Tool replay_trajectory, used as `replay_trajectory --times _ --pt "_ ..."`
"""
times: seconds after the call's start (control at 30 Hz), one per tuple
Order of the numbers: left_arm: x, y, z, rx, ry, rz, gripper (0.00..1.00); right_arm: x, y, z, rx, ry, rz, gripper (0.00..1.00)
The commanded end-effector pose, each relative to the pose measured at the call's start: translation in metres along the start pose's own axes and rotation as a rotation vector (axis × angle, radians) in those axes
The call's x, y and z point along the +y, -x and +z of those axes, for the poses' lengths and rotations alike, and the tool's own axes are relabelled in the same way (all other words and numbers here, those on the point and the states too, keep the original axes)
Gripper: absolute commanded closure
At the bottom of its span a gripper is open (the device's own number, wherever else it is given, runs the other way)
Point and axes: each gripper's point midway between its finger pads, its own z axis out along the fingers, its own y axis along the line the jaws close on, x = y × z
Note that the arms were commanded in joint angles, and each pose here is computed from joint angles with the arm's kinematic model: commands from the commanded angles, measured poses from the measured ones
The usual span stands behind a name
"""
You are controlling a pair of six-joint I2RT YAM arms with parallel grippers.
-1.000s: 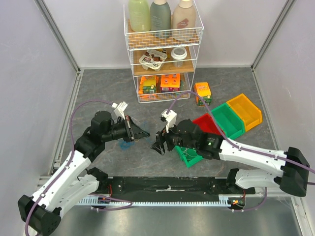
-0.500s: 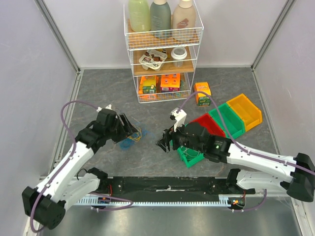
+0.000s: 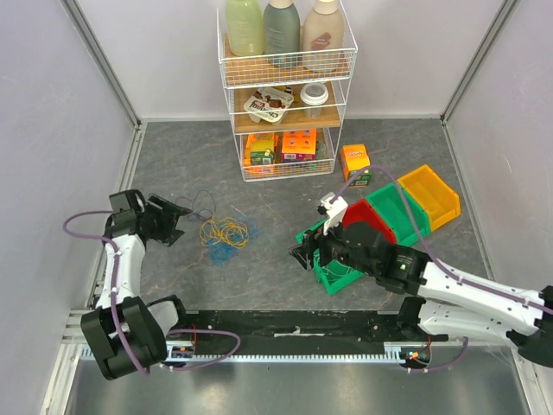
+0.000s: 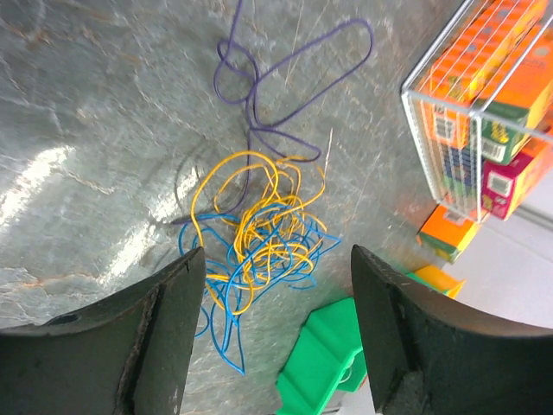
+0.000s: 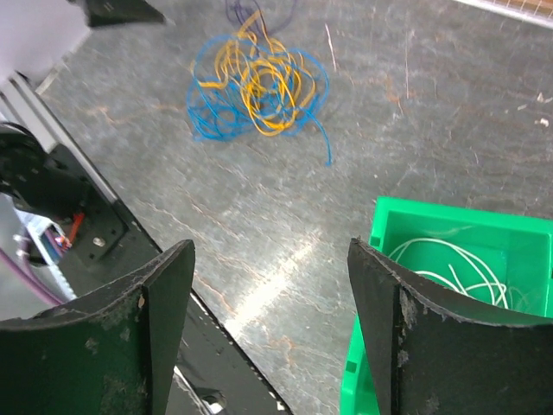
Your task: Untangle the cables
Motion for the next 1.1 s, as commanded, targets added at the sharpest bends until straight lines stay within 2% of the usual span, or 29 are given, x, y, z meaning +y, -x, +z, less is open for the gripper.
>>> replay_trajectory --times 0.0,0.1,0.2,0.33,0.47,0.67,0.77,0.9,1.07 --pt "-0.007 0.024 -0.011 -0.049 -0.093 -0.014 0.25 0.009 0.002 0.013 0.017 0.029 -0.045 0.21" --pt "0.003 0.040 -0.003 -0.064 -0.068 -0.073 0.25 0.015 -0.002 0.018 0.025 0.062 -0.041 0.20" --pt "0.009 0.044 0.014 -0.023 -0.046 -0.130 0.25 0.014 -0.007 0.016 0.024 0.064 -0.019 0.20" --pt "0.010 0.050 0.039 0.010 -0.082 -0.198 0.42 0.006 -0.009 0.007 0.009 0.044 -0.018 0.19" --pt "0.018 0.055 0.057 -0.029 -0.049 -0.198 0.42 -0.001 -0.010 0.002 -0.005 0.020 -0.022 0.19" --pt "0.017 0.036 0.083 0.004 -0.039 -0.192 0.41 0.001 -0.015 0.008 0.022 0.022 -0.018 0.18" --pt "0.022 0.035 0.092 0.000 -0.021 -0.227 0.50 0.002 -0.016 0.008 0.035 0.028 -0.018 0.18" --pt "0.036 0.044 0.097 -0.071 0.033 -0.261 0.51 -0.001 -0.018 0.005 0.038 0.015 -0.015 0.18" --pt "0.041 0.045 0.109 -0.057 0.047 -0.283 0.51 -0.002 -0.018 0.002 0.025 0.012 0.021 0.18"
